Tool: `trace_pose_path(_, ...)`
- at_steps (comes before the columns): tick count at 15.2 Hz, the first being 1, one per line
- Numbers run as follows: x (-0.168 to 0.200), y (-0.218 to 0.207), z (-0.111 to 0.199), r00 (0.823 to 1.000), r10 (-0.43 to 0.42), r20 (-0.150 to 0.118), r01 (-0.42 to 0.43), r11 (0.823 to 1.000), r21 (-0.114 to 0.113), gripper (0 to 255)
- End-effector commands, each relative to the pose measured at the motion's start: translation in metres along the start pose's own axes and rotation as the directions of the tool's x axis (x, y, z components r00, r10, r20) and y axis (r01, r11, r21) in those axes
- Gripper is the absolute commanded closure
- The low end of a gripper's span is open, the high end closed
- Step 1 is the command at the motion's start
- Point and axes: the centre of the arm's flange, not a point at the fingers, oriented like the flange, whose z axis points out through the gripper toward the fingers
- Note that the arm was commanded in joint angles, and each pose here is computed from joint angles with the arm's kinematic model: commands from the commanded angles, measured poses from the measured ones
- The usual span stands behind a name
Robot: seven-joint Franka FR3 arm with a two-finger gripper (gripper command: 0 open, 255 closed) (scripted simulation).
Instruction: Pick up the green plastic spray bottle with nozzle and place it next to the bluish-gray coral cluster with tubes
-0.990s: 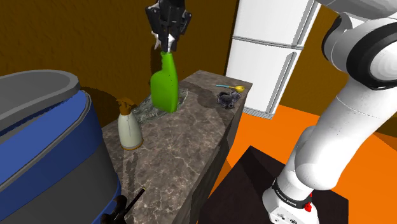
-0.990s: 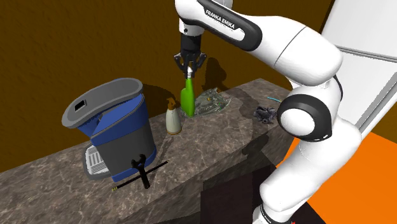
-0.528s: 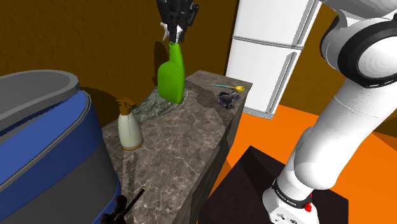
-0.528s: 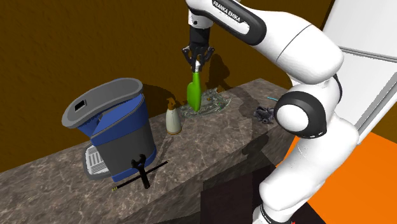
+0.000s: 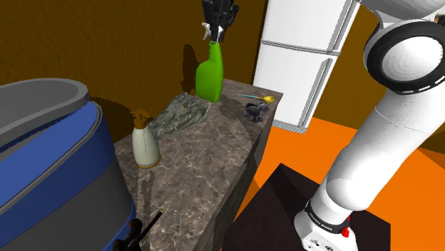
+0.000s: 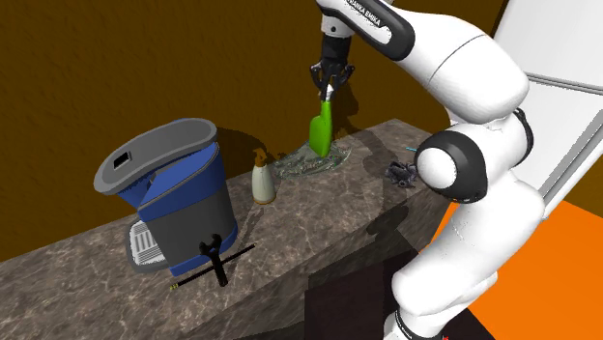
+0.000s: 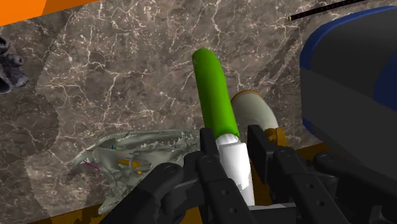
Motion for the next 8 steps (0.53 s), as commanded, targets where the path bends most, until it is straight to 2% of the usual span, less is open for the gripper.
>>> trace_pose_path(1, 0.002, 0.027, 0.0, 1.0, -0.002, 0.0, 0.002, 1.0, 0.001, 255)
trace_pose_path(8, 0.02, 0.117, -0.004, 1.0, -0.002, 0.0, 0.002, 1.0, 0.001, 255)
